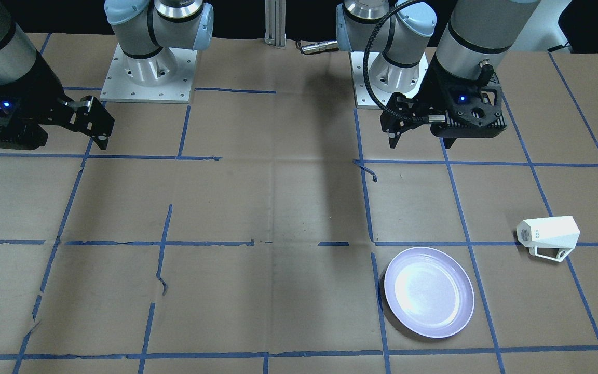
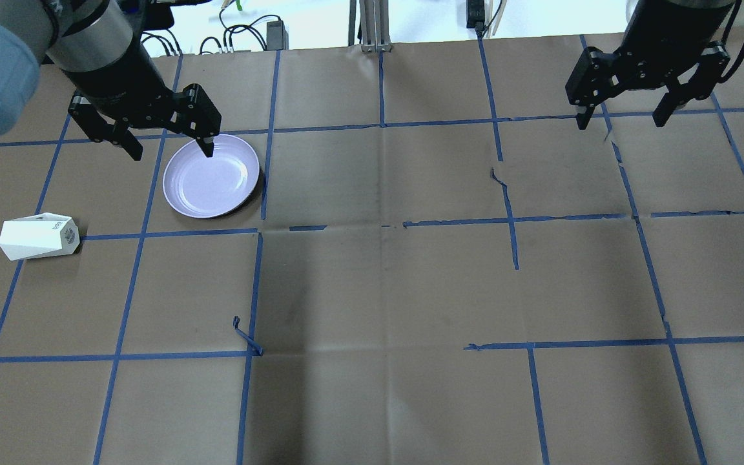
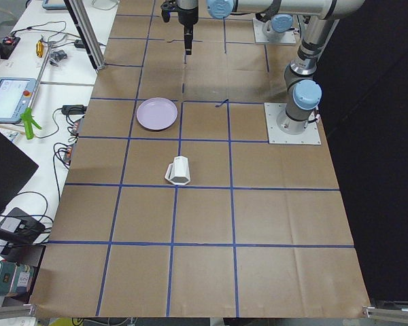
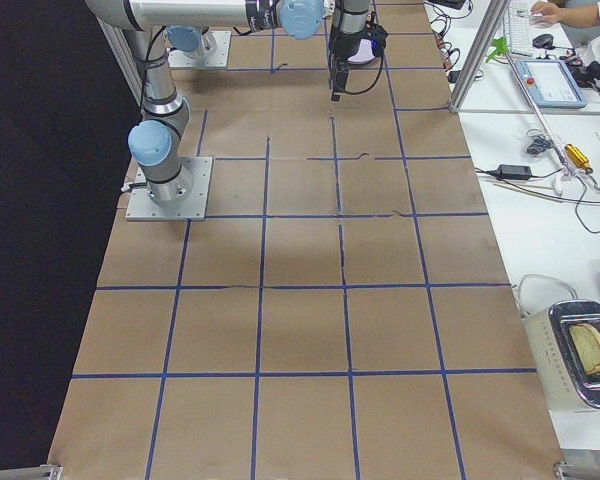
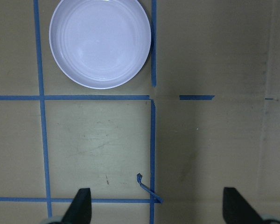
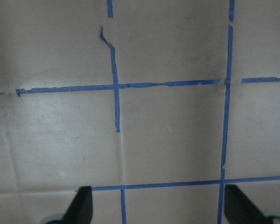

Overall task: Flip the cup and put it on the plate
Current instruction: 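Move the left gripper away from the plate toward the white mug lying on its side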

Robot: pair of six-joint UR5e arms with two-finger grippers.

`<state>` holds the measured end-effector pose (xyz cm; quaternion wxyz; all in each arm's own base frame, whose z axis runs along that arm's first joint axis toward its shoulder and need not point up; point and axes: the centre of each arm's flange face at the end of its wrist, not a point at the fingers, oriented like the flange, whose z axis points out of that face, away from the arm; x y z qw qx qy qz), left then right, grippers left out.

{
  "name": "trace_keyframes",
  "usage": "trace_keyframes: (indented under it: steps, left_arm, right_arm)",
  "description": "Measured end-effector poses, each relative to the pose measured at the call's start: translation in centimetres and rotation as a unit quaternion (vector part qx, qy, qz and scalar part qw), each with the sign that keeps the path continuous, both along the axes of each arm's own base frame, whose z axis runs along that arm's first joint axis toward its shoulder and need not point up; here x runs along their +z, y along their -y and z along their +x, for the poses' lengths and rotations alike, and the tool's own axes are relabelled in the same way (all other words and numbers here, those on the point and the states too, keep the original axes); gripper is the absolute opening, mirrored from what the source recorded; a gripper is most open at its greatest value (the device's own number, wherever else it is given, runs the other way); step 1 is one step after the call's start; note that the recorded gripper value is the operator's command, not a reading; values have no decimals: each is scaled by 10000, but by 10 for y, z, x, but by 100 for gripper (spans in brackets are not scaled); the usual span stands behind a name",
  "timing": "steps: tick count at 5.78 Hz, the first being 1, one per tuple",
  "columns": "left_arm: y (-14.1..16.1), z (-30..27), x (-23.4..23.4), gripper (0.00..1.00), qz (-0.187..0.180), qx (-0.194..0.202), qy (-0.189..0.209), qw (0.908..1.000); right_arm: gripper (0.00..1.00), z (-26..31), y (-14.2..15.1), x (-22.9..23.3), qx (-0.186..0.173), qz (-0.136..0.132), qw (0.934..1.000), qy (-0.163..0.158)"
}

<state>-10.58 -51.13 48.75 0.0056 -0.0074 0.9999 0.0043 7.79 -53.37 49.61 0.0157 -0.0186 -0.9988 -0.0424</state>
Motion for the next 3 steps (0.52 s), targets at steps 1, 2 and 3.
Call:
trace_keyframes:
  steps: [1, 2, 3]
  left_arm:
    - [2, 37, 1, 99, 67, -29, -17, 10000]
    - [0, 87, 6, 98, 121, -42, -62, 9999]
    - [-4, 137, 11, 98, 116, 7, -113, 9999]
  right_arm:
    - [100, 0, 0, 0, 0, 0, 10000, 0]
    - [100, 0, 0, 0, 0, 0, 10000, 0]
    - [100, 0, 0, 0, 0, 0, 10000, 0]
